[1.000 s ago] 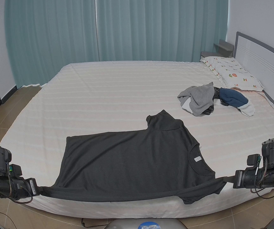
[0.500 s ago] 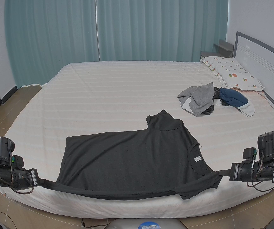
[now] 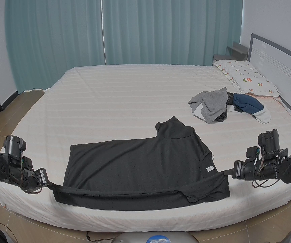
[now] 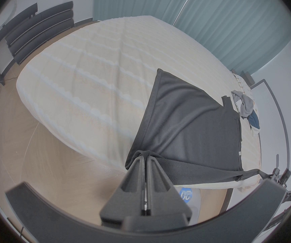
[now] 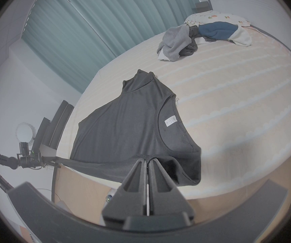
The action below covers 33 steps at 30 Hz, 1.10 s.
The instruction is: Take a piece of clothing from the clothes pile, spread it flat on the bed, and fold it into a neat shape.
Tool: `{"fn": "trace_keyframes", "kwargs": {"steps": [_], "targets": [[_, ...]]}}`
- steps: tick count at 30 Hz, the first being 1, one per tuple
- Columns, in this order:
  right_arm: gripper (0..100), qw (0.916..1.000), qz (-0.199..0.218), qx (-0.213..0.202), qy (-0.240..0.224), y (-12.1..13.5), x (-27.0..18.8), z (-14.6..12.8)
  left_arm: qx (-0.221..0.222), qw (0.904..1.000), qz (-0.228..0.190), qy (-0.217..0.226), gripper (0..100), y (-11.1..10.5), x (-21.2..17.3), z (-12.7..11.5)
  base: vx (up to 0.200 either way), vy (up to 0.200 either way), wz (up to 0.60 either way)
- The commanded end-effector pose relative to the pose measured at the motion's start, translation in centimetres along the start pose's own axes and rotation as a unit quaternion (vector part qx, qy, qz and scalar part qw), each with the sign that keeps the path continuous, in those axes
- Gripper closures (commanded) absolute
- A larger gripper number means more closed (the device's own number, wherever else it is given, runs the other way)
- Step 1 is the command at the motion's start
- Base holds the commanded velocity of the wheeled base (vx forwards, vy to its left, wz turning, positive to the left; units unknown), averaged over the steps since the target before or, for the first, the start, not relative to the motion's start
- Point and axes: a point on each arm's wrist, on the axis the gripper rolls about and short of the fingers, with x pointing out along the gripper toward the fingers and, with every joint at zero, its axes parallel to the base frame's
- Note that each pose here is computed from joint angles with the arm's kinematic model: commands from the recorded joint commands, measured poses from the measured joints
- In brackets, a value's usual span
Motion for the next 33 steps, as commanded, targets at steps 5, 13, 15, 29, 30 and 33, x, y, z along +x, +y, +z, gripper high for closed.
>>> {"fn": "trace_keyframes", "kwargs": {"steps": [5, 13, 15, 29, 30, 33], "targets": [[100, 0.9995, -0.014, 0.026, 0.014, -1.0, 3.3, 1.0, -0.007, 0.9996, 0.008, 0.028, 100, 0.1, 3.0, 1.3, 0.0, 0.0, 0.0], [100, 0.9984, -0.029, 0.043, 0.021, -2.7, 5.6, 1.6, -0.008, 0.9992, 0.011, 0.037, 100, 0.0, 5.2, 2.4, 0.0, 0.0, 0.0], [100, 0.9982, -0.03, 0.045, 0.025, -2.9, 6.0, 1.5, -0.009, 0.9991, 0.013, 0.04, 100, 0.1, 5.6, 2.6, 0.0, 0.0, 0.0], [0, 0.9978, -0.015, 0.057, 0.031, -3.3, 8.3, 2.2, -0.02, 0.9984, 0.01, 0.051, 0, -0.8, 8.1, 3.3, 0.0, 0.0, 0.0], [0, 0.9975, -0.015, 0.063, 0.03, -3.2, 8.4, 2.3, -0.024, 0.9984, 0.009, 0.05, 0, -0.9, 8.1, 3.4, 0.0, 0.0, 0.0], [0, 0.9965, -0.014, 0.08, 0.022, -3.2, 8.2, 2.6, -0.037, 0.9982, 0.008, 0.046, 0, -1.0, 8.1, 3.6, 0.0, 0.0, 0.0]]}}
